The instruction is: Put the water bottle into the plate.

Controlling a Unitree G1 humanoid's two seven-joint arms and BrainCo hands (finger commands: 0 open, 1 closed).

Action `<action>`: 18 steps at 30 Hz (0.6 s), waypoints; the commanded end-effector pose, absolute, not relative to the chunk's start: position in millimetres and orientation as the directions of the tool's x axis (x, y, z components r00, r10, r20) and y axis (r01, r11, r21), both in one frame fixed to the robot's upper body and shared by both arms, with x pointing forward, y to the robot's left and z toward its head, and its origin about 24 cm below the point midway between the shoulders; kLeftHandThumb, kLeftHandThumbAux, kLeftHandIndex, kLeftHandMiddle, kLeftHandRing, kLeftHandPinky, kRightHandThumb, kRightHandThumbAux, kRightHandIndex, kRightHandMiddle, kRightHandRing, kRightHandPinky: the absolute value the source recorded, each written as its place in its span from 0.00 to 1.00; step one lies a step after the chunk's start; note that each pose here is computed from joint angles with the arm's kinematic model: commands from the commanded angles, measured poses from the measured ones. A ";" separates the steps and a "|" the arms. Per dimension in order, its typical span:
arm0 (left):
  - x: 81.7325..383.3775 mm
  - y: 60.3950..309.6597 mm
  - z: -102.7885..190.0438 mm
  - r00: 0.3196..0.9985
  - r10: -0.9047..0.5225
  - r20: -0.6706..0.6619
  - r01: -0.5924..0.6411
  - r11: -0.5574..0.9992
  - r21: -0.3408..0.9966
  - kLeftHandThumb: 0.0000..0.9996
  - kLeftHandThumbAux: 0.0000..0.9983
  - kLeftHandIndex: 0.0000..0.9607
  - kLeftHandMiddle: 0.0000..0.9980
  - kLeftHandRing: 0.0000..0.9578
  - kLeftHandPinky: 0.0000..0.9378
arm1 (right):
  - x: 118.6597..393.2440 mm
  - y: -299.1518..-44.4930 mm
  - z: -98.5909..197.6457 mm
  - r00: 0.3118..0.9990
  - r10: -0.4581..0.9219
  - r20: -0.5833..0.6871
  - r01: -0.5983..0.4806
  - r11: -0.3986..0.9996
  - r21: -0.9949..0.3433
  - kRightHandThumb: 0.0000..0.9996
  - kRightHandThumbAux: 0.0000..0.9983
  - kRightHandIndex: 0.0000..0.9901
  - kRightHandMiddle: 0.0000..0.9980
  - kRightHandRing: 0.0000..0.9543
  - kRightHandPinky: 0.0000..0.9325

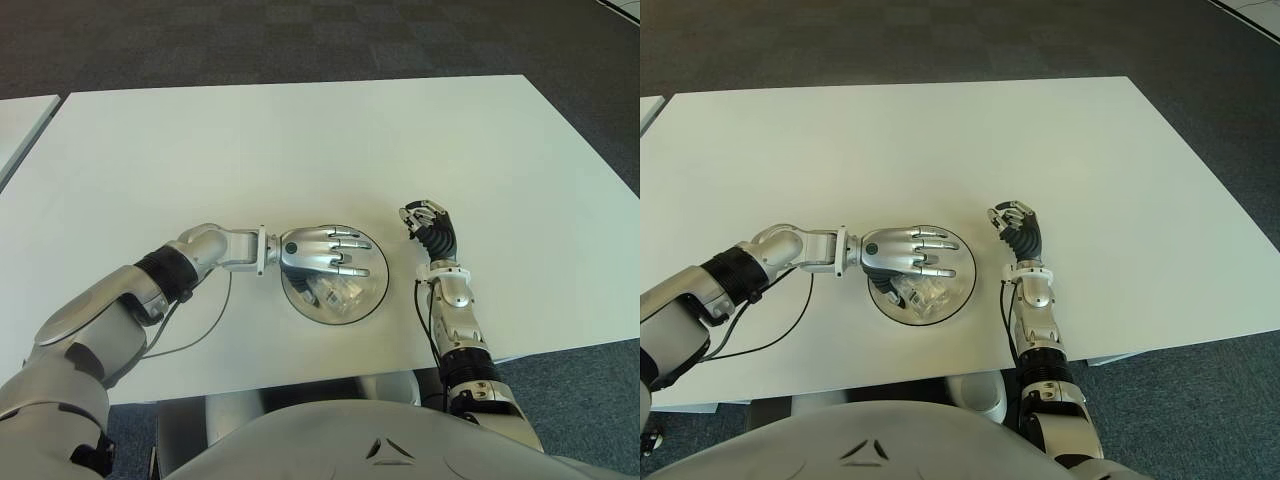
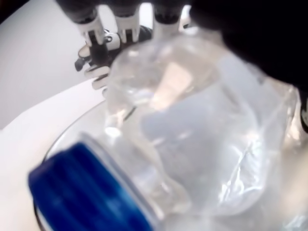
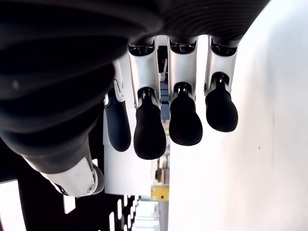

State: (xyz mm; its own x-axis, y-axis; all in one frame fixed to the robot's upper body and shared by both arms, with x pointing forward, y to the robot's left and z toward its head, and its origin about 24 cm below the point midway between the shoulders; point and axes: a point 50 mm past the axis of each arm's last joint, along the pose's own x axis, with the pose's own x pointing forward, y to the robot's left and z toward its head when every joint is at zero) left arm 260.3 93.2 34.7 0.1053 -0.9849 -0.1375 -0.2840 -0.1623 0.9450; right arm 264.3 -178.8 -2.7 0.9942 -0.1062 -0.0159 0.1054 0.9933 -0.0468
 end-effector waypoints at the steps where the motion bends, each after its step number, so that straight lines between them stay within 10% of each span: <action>1: 260.8 93.8 35.4 0.083 -0.988 -0.130 -0.321 -0.150 0.935 0.18 0.28 0.00 0.00 0.00 0.00 | 262.8 -177.6 -6.1 0.994 -0.107 -0.030 0.106 0.993 -0.045 0.70 0.73 0.44 0.76 0.78 0.76; 18: 266.4 89.2 44.5 0.079 -0.997 0.010 -0.362 -0.019 0.932 0.15 0.26 0.00 0.00 0.00 0.00 | 263.0 -177.4 -6.0 0.994 -0.106 -0.033 0.105 0.994 -0.042 0.70 0.73 0.44 0.76 0.78 0.77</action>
State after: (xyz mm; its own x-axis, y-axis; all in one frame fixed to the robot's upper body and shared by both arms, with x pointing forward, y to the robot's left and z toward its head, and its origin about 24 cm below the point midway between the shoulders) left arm 264.3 90.0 44.2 0.0804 -0.9968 0.0012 -0.3495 -0.0271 0.9365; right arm 264.3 -178.6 -2.5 0.9943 -0.1054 -0.0156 0.1046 0.9935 -0.0458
